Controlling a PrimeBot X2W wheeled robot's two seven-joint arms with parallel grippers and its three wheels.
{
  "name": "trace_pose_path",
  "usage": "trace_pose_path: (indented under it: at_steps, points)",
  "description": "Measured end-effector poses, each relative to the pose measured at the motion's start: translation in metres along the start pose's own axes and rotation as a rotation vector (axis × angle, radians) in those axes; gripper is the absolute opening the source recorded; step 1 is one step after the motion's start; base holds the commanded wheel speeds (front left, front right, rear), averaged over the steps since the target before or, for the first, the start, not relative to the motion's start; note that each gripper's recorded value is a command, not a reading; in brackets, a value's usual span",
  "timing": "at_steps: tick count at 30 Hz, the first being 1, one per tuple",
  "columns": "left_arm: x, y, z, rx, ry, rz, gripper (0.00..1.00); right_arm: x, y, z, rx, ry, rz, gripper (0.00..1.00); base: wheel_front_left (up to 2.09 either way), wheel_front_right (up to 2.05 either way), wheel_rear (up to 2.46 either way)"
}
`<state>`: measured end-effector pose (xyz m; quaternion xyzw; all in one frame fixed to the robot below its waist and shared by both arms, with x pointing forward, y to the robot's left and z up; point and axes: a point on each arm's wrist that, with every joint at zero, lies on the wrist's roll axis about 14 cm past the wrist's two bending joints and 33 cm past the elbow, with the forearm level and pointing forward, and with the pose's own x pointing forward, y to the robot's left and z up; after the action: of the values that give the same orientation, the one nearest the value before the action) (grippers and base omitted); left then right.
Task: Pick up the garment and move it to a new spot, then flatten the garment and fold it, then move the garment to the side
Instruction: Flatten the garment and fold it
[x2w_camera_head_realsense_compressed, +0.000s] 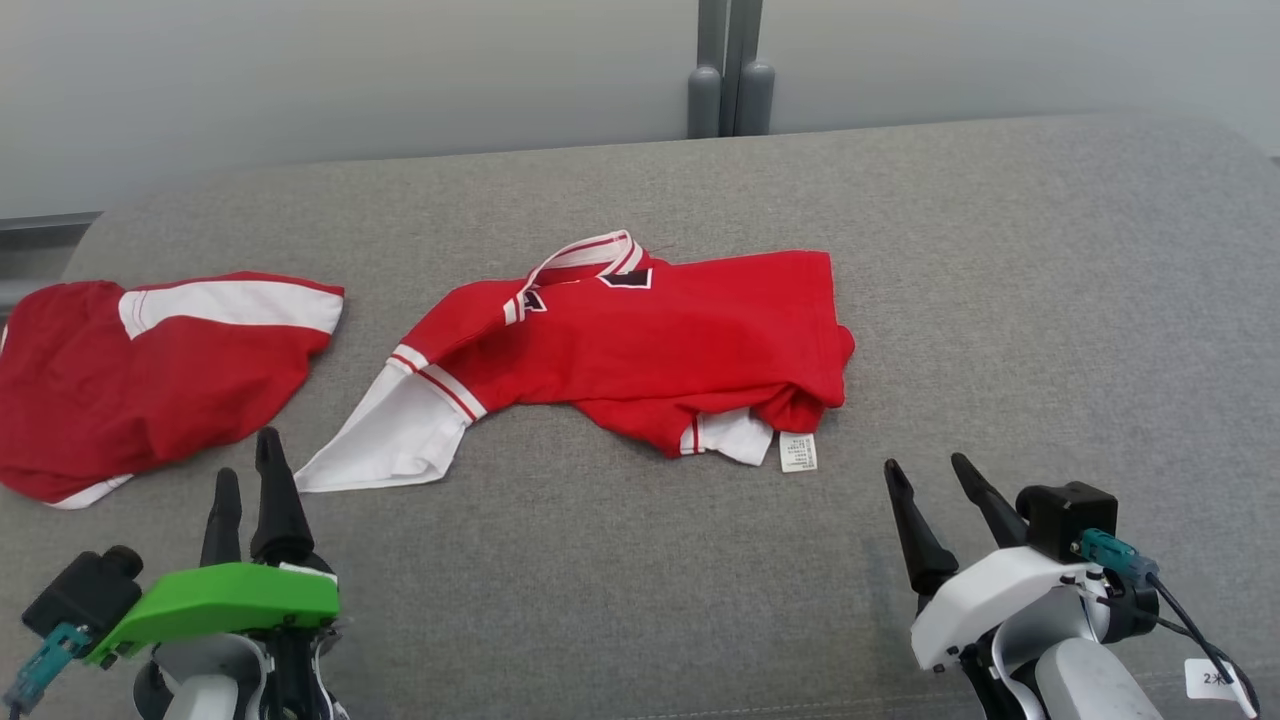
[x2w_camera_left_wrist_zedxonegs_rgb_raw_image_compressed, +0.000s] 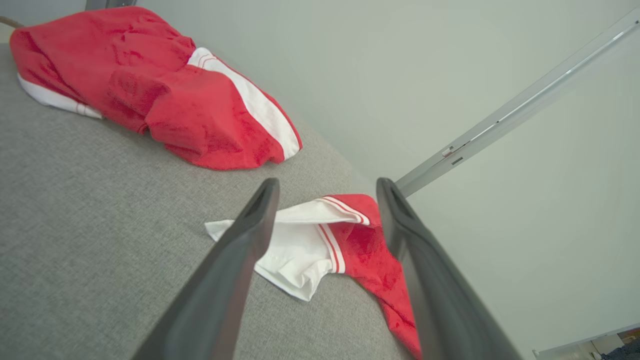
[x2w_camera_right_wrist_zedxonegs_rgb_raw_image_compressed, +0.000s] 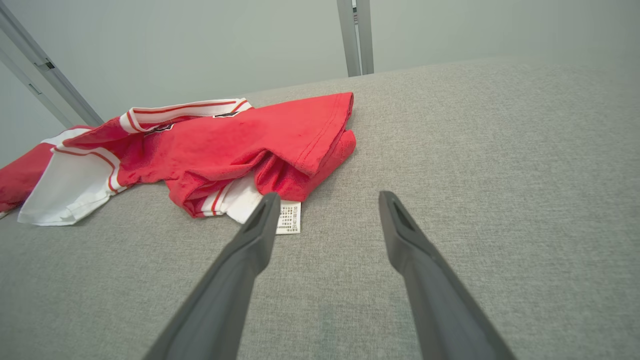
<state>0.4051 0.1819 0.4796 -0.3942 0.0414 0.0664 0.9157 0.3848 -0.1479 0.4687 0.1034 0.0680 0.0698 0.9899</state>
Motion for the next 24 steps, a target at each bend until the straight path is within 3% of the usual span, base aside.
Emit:
trace_pose_path:
  at_steps: [4,8,19,24]
  points:
    - [-0.015,-0.007,0.033,-0.009,-0.153,-0.047,1.0,0.002,0.006,0.0,0.001,0.003,0.017,1.0,0.0,0.0,0.0]
    - [-0.036,-0.005,0.055,0.092,-0.248,-0.074,1.0,0.001,0.006,0.002,0.003,-0.006,0.016,1.0,0.0,0.0,0.0]
    - [-0.073,-0.007,0.042,0.52,-0.238,-0.115,1.0,0.001,0.014,0.014,-0.005,-0.061,0.039,1.0,0.0,0.0,0.0]
    - [-0.083,0.0,0.017,0.625,-0.159,-0.131,1.0,-0.004,0.01,0.007,-0.016,-0.044,0.025,1.0,0.0,0.0,0.0]
